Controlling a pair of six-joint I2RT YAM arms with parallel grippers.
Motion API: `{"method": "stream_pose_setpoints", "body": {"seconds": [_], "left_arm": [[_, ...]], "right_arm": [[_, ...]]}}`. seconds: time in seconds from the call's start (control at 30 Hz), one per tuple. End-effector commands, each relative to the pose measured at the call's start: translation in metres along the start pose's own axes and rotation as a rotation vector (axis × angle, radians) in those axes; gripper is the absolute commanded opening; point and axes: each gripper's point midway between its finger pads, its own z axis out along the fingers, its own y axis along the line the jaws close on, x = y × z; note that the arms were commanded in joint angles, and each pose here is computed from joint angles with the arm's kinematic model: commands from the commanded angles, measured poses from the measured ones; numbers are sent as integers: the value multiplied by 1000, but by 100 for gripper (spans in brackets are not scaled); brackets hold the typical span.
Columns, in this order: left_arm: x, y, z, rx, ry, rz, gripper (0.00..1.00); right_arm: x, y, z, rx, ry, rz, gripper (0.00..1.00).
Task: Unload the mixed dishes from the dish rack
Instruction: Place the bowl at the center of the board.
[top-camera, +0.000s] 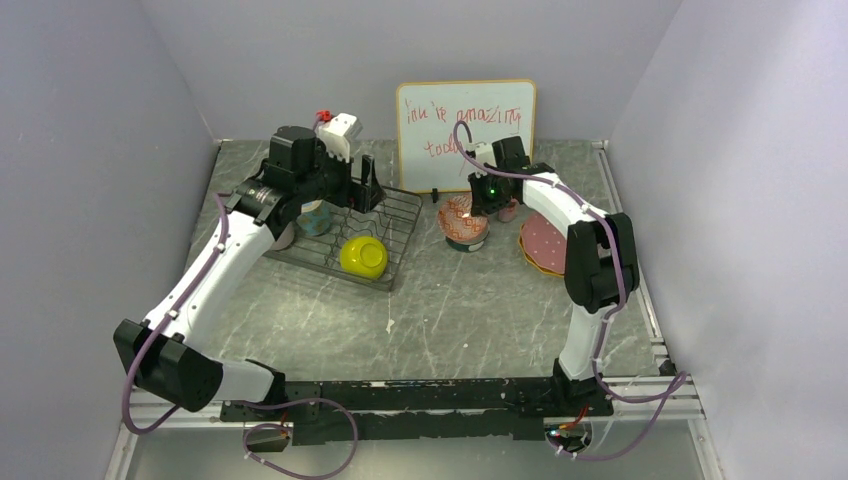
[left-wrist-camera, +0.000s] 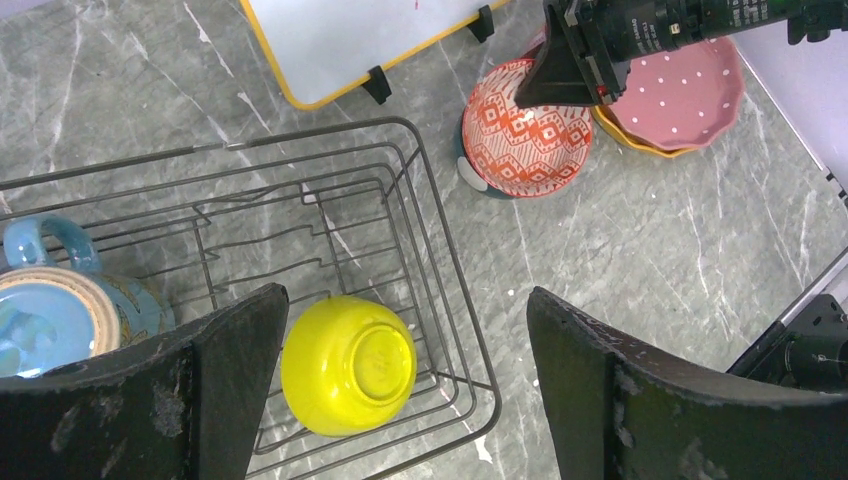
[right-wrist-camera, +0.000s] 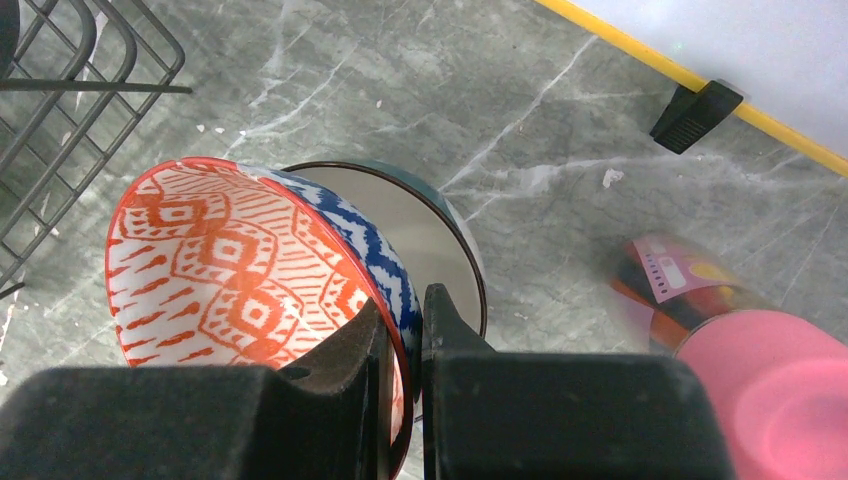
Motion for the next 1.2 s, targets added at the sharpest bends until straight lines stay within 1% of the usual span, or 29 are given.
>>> {"method": "stream_pose_setpoints", "body": {"seconds": [0.0, 0.17, 0.43, 0.67, 1.17], "left_arm": [[-15, -6, -11, 27, -65, 42, 94], [-15, -7, -11, 33, -65, 43, 94], [-17, -8, -14, 35, -69, 50, 94], [-16, -8, -15, 36, -71, 51, 94], [-17, -8, -16, 44, -73, 48, 94]], "right_arm": [[-28, -1, -3, -14, -91, -32, 0], [-24, -3, -2, -9, -86, -29, 3], [-20, -5, -3, -12, -90, -24, 16], [-17, -5, -3, -17, -88, -25, 18], [-25, -9, -12, 18, -113, -49, 30]]}}
